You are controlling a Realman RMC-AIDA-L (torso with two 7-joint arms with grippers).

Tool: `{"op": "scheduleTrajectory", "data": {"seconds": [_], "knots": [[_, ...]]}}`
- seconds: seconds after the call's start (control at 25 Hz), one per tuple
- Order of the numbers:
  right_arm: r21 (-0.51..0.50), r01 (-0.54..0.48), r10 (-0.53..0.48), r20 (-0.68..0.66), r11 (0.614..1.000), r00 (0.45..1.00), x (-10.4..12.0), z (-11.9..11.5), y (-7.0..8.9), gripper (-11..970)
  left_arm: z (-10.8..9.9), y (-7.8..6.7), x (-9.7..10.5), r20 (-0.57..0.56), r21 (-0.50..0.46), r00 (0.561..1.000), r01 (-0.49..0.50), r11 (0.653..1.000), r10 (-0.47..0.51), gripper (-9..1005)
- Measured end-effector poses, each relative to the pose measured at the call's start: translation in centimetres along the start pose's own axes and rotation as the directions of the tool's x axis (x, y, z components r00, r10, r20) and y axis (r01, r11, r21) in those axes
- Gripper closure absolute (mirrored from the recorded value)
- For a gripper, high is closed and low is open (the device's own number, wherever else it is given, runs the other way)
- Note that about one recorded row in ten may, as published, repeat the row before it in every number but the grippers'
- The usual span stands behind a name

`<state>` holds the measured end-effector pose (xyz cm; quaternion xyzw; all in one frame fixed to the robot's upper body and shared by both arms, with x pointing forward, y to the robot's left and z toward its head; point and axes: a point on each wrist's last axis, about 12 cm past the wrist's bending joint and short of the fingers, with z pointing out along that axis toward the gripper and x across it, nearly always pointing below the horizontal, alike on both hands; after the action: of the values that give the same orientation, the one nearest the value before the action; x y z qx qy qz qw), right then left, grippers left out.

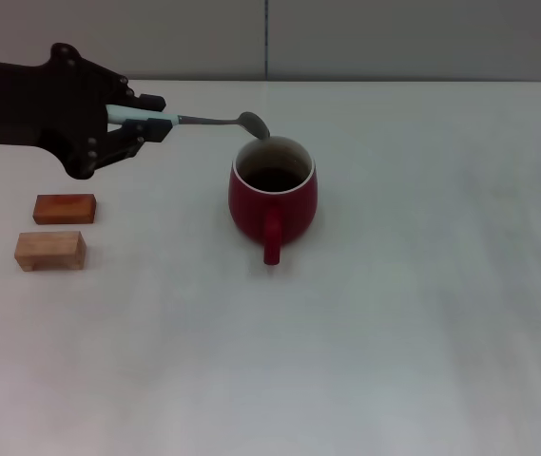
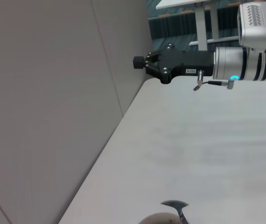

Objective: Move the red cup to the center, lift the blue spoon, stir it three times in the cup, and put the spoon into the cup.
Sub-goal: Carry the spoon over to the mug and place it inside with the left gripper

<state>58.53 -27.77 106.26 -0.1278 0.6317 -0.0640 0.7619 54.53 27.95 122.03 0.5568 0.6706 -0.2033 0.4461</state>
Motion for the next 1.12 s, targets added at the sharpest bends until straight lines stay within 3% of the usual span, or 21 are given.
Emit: {"op": "scheduleTrajectory", "data": {"seconds": [0.48,1.12], "knots": [[-0.005,-0.001,0.001,-0.004,1.000,1.000,0.1,-0.3,0.1,954,4.3,0.6,-3.0,-0.164,0.021,0.978,-0.127,0.992,0.129,826],[-0.004,-0.008,0.008,0.003,1.000,1.000,0.1,-0.5,0.2,954,6.3,1.5,-4.5,-0.295,0.046,0.929,-0.218,0.975,0.222,825]]}}
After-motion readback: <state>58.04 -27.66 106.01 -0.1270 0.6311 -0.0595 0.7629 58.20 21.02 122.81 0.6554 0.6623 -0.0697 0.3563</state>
